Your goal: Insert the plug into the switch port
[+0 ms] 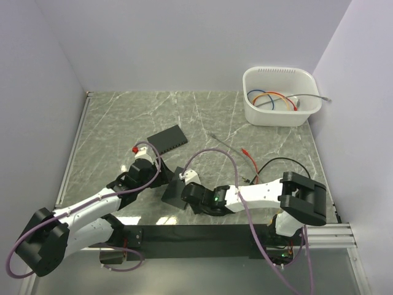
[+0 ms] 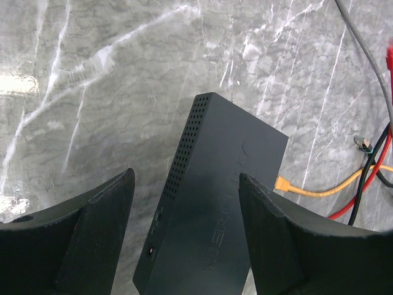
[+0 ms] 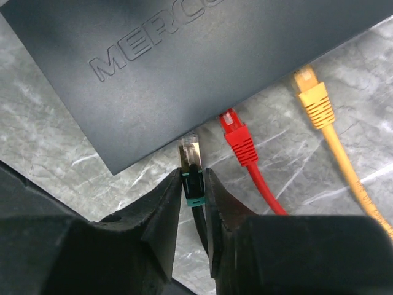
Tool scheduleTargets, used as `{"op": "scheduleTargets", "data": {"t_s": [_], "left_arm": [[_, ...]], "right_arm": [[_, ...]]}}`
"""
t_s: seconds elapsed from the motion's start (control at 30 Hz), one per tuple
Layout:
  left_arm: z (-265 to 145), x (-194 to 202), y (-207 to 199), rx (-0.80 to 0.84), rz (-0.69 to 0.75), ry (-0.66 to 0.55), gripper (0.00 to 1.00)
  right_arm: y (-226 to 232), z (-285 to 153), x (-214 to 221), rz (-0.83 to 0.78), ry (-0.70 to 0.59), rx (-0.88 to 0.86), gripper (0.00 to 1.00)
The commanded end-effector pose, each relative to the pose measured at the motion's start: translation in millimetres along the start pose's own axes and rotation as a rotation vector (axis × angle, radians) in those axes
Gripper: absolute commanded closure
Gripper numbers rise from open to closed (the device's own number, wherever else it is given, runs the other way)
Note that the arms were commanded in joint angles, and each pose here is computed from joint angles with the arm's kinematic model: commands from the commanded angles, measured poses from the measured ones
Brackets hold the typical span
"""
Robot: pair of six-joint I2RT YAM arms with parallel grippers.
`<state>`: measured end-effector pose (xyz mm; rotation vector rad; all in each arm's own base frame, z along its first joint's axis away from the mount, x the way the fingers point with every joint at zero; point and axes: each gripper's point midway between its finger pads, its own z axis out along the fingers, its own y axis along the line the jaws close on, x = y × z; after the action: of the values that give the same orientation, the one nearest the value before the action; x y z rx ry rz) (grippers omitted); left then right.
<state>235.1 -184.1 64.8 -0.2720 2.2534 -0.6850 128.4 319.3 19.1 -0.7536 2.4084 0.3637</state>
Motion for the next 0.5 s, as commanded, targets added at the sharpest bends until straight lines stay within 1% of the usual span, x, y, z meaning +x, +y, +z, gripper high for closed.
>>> {"op": "scheduleTargets", "data": {"t_s": [0.0, 0.13, 0.3, 0.37, 0.47], "left_arm": [[0, -5, -10, 0.037, -0.01, -0.024, 0.26], [0, -7, -10, 0.034, -0.009, -0.03, 0.26], [2, -10, -13, 0.028, -0.003, -0.033, 0.26], [3, -12, -14, 0.026, 0.001, -0.034, 0.26], [3, -14, -17, 0.029, 0.001, -0.035, 0.26]], "right_arm": [[4, -5, -6, 0.028, -0.048, -0.004, 0.71], [2, -11, 3, 0.046, -0.063, -0.039, 0.67], [2, -28, -2, 0.091, -0.12, -0.086, 0.64], [1, -31, -1, 0.104, -0.125, -0.098, 0.62], [1, -30, 3, 0.115, -0.113, -0.096, 0.55]]}}
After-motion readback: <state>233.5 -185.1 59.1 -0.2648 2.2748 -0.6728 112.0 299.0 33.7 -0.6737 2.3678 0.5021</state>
